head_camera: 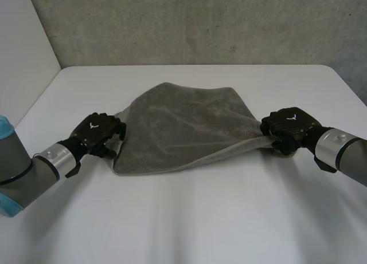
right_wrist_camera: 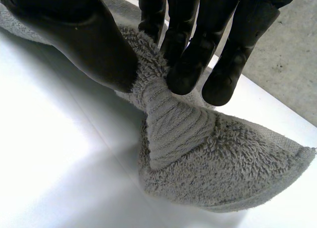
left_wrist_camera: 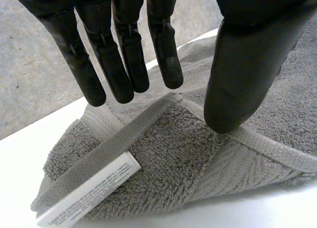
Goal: Fold the towel.
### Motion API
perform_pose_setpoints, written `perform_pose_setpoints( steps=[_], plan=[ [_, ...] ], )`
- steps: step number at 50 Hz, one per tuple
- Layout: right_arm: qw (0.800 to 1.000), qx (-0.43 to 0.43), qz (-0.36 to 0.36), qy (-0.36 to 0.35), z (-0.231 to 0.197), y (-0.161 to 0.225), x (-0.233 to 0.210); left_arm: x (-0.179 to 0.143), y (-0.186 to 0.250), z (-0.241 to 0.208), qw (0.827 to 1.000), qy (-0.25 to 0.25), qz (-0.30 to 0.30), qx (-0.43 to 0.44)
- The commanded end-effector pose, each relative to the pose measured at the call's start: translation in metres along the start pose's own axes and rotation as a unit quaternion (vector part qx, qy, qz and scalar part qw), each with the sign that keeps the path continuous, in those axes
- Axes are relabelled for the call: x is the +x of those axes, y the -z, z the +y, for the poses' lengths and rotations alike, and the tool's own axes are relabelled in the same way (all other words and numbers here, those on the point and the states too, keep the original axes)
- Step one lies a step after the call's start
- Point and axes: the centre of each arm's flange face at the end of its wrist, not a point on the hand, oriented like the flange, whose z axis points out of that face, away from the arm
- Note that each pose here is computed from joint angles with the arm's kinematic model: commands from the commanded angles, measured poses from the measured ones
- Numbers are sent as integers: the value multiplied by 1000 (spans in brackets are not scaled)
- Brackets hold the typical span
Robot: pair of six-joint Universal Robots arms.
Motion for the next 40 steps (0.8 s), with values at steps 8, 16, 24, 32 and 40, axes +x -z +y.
perform_pose_setpoints(
  steps=[8,16,24,32,40],
  plan=[
    [1000,-3,-2,-2,2,0,-1,8,14,-9,996,-94,6,0],
    [1000,-5,-2,-3,3,0,-2,12,25,-7,983,-183,10,-15],
    [1000,-4,-3,-3,3,0,-2,16,25,-1,970,-237,41,-16],
    [1000,-6,-5,-4,4,0,-3,16,23,7,964,-260,44,-23],
    [1000,-7,-4,-4,4,0,-3,9,29,7,966,-251,37,-38]
  ],
)
